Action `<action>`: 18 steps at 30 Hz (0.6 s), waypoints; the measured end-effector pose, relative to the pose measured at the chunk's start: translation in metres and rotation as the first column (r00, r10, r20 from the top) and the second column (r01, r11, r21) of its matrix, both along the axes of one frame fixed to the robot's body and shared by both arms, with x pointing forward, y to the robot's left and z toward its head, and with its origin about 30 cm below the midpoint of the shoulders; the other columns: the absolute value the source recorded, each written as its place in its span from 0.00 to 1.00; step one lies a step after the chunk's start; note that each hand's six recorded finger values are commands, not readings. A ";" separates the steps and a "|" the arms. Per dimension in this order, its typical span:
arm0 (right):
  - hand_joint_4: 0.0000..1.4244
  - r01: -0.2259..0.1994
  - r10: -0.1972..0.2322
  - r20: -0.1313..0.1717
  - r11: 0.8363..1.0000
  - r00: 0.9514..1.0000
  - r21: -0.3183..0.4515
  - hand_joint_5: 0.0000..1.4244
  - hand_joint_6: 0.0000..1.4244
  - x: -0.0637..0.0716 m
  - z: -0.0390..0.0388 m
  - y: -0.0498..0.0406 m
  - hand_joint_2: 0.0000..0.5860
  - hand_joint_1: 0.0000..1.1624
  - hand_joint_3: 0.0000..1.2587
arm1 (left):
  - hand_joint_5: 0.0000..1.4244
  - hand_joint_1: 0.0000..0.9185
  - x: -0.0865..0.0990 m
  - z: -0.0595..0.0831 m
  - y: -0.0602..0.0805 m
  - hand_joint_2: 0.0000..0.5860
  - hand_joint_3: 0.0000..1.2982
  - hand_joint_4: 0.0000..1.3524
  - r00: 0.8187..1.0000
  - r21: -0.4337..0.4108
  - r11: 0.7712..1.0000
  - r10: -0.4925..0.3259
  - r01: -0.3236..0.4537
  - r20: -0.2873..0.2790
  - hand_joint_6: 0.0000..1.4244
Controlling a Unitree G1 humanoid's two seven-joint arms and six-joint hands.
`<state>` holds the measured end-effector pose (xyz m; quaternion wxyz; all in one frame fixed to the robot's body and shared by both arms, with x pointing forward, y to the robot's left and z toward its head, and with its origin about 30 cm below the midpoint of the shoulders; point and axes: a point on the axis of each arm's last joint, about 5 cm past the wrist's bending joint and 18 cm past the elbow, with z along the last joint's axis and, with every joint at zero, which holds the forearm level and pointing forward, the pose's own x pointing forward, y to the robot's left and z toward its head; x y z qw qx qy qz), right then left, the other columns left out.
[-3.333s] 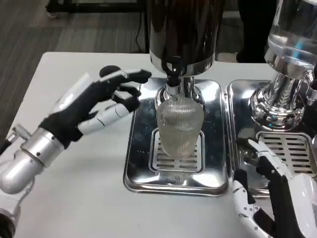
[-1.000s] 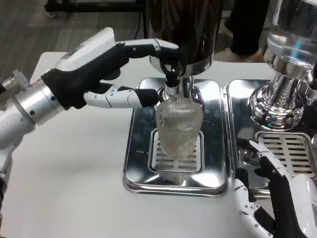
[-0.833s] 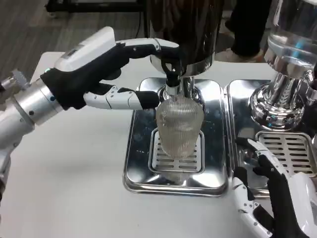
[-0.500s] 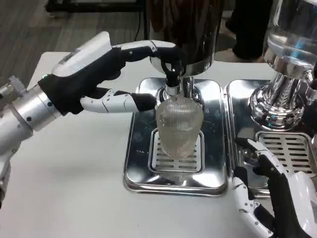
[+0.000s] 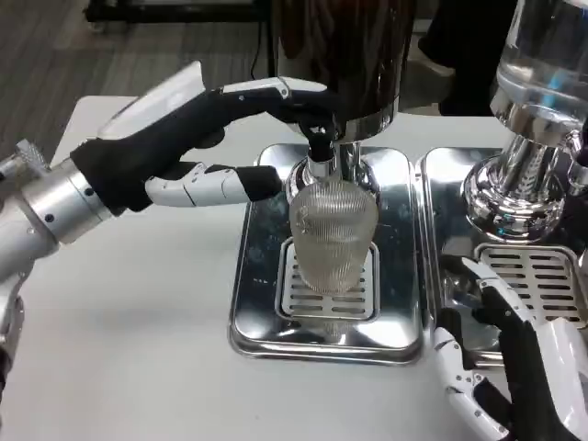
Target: Grasp the cup under the faucet to collect the drink, then remove the cup.
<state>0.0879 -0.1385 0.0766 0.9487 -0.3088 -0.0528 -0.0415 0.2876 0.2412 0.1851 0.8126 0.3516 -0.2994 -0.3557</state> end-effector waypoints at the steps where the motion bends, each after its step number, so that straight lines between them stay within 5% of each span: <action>1: 0.12 0.000 0.000 -0.001 1.000 1.000 0.000 0.12 0.23 0.000 0.0000 -0.0002 0.87 0.35 0.20 | 0.25 0.00 0.000 0.001 0.000 0.12 0.23 0.22 1.000 0.001 1.000 -0.002 0.002 0.002 0.25; 18: 0.12 -0.012 0.012 0.005 0.999 1.000 0.044 0.11 0.21 0.012 0.0009 -0.0014 0.83 0.37 0.18 | 0.27 0.00 -0.003 0.004 0.001 0.13 0.25 0.25 1.000 -0.001 1.000 0.001 -0.001 0.014 0.26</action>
